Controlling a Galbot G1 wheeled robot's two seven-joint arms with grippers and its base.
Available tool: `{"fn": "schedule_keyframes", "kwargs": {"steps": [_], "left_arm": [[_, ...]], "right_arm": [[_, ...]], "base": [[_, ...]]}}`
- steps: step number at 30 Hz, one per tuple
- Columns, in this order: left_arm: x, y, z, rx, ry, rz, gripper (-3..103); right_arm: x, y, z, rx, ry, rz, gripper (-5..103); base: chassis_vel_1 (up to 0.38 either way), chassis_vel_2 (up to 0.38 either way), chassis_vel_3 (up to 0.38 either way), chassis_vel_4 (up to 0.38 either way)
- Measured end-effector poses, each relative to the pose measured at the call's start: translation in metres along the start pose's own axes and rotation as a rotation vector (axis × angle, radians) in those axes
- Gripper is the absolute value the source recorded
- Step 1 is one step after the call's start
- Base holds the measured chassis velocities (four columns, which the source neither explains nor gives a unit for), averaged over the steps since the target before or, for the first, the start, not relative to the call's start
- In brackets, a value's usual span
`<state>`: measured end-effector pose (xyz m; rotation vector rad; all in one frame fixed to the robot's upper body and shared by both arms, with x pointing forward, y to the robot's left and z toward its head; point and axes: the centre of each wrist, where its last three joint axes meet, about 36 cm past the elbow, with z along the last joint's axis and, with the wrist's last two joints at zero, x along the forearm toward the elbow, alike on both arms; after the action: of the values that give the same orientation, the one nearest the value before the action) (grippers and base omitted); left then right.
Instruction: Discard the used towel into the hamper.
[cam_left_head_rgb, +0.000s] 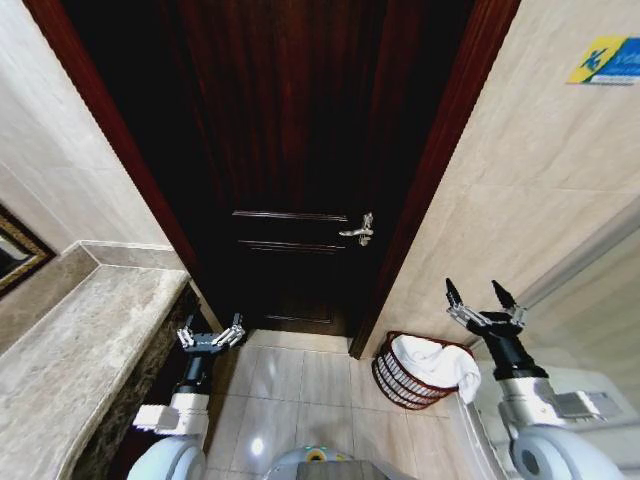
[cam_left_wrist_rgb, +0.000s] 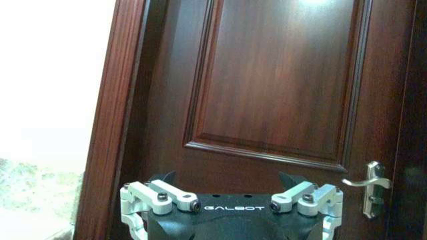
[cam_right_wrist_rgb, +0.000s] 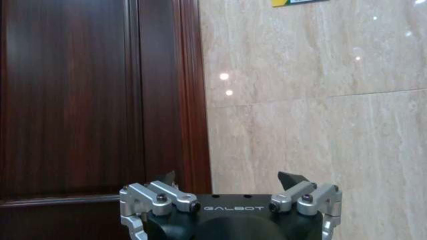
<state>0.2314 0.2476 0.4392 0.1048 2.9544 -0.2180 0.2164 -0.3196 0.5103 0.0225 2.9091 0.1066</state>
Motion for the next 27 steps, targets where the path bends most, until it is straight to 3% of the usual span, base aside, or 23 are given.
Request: {"fn": "schedule_keyframes", "kwargs": {"steps": [27], "left_arm": [[0.0000, 0.0000, 0.0000, 0.000, 0.000, 0.000, 100]], "right_arm": [[0.0000, 0.0000, 0.0000, 0.000, 0.000, 0.000, 100]], "base": [[-0.002, -0.001, -0.002, -0.002]]}}
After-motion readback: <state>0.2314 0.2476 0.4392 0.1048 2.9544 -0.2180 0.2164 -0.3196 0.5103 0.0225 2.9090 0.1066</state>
